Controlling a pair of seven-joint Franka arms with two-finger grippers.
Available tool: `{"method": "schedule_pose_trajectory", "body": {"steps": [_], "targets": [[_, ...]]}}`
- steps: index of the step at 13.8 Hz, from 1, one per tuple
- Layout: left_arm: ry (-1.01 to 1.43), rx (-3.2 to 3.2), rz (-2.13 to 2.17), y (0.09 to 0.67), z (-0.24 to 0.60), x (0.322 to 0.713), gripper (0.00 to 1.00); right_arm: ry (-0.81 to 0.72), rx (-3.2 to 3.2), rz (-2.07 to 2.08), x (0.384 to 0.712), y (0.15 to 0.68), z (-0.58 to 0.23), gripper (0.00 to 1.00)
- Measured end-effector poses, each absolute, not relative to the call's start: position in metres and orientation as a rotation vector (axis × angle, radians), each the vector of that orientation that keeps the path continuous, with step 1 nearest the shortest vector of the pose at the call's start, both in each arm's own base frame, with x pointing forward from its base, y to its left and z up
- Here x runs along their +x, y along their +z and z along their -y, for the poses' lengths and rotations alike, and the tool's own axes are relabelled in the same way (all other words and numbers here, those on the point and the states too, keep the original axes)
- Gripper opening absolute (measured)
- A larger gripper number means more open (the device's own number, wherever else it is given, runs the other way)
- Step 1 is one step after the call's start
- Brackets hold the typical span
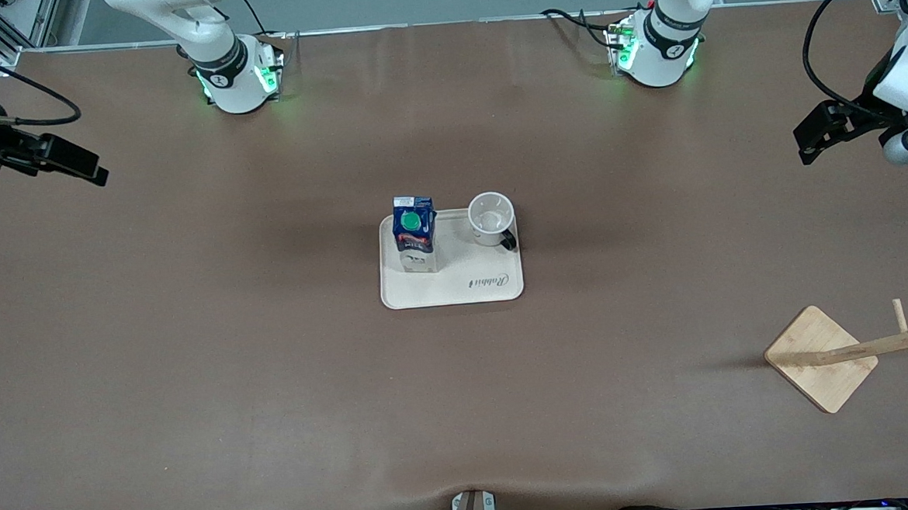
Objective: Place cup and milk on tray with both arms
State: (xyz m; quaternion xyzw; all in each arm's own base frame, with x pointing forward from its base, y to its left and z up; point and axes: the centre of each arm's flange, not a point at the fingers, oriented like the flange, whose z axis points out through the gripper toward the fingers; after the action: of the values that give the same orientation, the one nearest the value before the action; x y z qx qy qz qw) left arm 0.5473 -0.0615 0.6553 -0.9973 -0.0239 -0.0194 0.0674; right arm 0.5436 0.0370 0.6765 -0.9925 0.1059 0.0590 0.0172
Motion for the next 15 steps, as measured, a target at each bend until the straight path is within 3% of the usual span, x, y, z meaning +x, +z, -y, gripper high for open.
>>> {"method": "schedule_pose_trajectory", "body": {"steps": [6,15], "targets": [[-0.058,-3.005,0.072,0.655,0.061,0.548,1.0,0.144,-3.082,-0.066,0.505,0.678,0.024,1.0],[-0.061,-3.005,0.081,0.658,0.059,0.548,1.0,0.15,-3.11,-0.025,0.503,0.674,0.033,1.0]]}}
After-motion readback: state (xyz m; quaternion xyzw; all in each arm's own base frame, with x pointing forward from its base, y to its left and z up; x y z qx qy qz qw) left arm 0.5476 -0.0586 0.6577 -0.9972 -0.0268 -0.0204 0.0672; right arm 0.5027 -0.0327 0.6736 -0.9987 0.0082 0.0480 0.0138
